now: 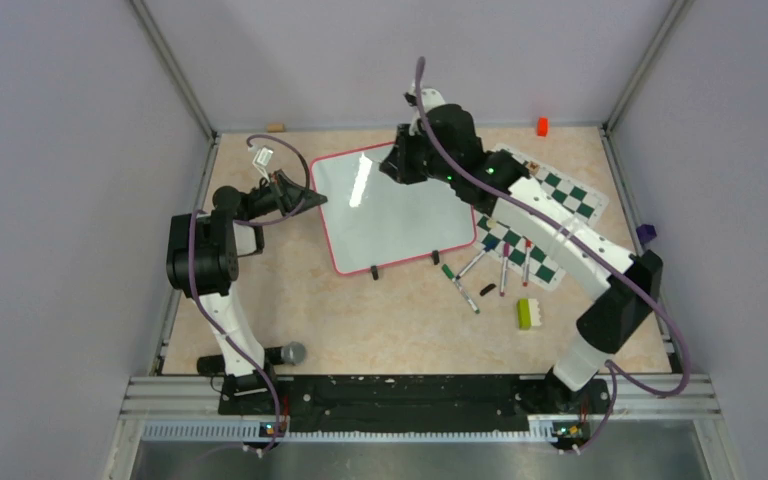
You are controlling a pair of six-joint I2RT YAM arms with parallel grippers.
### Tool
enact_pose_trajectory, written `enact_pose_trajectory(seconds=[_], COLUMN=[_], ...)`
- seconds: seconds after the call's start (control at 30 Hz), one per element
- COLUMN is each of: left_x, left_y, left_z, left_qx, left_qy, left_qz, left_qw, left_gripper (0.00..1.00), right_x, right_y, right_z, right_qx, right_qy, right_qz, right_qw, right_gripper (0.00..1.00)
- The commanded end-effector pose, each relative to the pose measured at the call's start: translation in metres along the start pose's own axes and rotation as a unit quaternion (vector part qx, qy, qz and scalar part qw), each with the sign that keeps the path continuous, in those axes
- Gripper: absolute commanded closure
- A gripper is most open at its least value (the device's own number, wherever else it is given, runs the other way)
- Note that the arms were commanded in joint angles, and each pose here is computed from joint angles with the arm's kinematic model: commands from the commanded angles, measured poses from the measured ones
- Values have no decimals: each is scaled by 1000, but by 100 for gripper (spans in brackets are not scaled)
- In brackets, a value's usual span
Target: Write a sentence on the whiteboard
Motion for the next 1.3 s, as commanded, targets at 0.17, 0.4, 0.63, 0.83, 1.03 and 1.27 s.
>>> enact_pose_trajectory(seconds=[0.17, 0.4, 0.63, 0.83, 1.03, 1.27], left_x=[4, 3, 4, 3, 2, 2], left_y=[5, 5, 5, 5, 9, 10], left_z=[-10, -11, -11, -10, -10, -9], left_qx=[-21, -21, -21, -20, -24, -25], left_qy=[60, 63, 64, 62, 58, 57], left_qz=[12, 12, 11, 8, 13, 13], left_qw=[998, 998, 998, 998, 998, 998], left_gripper=[100, 100, 100, 100, 100, 100], right_x=[17, 10, 5, -1, -3, -1], right_y=[51, 80, 94, 103, 108, 109], right_z=[75, 88, 90, 91, 89, 90], right_qx=[12, -32, -30, -10, -17, -16], right_qy=[-113, -101, -82, -108, -113, -117], right_qz=[-31, -37, -50, -38, -38, -42], right_qw=[993, 994, 995, 993, 993, 992], right_gripper=[100, 100, 100, 100, 100, 100])
Point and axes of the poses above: each gripper's point midway between its finger pads, its own y axis out along the fingers, its own z axis along the line the jaws close on, x = y × z, the point moved 10 cm from there along -y, back along the fingers, and after that the axes turned 6 degrees about -y, right-handed, at the moved point
